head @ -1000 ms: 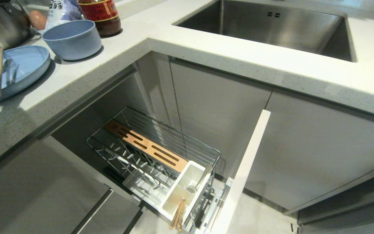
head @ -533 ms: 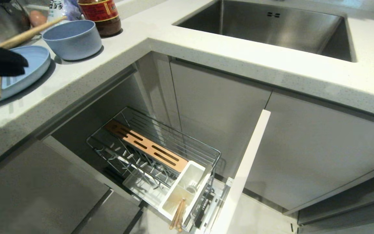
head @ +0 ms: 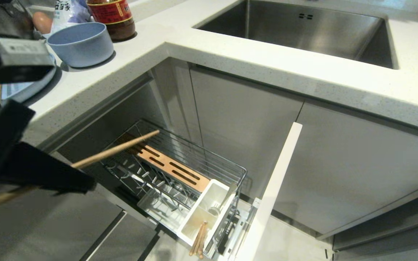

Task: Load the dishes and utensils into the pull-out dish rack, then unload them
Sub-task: Pick up the chopsticks and place it in the cupboard

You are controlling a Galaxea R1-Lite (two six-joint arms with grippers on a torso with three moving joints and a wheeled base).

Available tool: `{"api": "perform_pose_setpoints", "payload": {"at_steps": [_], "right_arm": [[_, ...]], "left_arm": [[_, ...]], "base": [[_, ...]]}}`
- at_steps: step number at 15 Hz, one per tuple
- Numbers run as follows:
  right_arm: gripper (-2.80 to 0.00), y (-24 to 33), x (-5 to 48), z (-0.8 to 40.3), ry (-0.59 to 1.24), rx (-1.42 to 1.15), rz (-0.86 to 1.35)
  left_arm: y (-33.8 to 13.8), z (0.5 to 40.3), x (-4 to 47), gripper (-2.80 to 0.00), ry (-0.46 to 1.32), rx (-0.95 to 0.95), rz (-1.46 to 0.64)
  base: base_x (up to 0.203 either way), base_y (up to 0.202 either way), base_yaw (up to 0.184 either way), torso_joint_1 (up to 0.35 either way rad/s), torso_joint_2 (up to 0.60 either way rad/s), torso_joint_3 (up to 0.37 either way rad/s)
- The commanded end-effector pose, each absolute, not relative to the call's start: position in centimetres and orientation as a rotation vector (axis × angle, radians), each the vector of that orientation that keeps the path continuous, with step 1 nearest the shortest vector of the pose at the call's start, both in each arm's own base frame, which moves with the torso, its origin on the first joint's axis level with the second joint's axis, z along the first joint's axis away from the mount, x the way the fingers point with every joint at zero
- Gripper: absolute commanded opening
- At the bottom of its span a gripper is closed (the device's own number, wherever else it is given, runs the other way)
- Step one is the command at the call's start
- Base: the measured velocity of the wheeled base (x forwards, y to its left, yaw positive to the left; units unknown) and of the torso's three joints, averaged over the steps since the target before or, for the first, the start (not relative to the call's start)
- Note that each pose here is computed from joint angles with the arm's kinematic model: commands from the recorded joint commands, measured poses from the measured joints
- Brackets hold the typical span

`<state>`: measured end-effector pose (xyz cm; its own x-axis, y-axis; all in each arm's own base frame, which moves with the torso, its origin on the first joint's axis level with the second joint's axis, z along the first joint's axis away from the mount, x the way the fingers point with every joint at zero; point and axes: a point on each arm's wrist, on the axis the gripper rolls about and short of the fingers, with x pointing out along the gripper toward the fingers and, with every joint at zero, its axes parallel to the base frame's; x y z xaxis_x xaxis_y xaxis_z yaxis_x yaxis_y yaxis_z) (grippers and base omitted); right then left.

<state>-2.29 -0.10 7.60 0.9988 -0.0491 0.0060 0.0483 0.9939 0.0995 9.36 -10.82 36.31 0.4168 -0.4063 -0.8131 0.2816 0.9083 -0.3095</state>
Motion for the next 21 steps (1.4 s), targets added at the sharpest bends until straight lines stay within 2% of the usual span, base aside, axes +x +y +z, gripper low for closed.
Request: {"api": "perform_pose_setpoints", "payload": {"at_steps": [1, 15, 21], "right_arm": [[-2.8, -0.1, -2.3, 7.6, -0.013, 0.1, -0.049], [-2.8, -0.1, -2.3, 7.6, -0.012, 0.1, -0.049], [-2.8, -0.1, -2.3, 7.6, -0.012, 0.1, -0.049]], "left_arm": [[-13.6, 34.0, 11.3, -2.8, 1.212, 0.011, -0.388], [-20.4, 23.2, 17.0, -2.8, 1.64, 0.399, -0.325], [-20.5, 20.9, 19.4, -2.8, 1.702, 0.467, -0.342]], "base": [[0.0, 0.0, 0.0, 0.0, 0.0, 0.0], [0.0, 0.0, 0.0, 0.0, 0.0, 0.0], [0.0, 0.0, 0.0, 0.0, 0.0, 0.0]]}}
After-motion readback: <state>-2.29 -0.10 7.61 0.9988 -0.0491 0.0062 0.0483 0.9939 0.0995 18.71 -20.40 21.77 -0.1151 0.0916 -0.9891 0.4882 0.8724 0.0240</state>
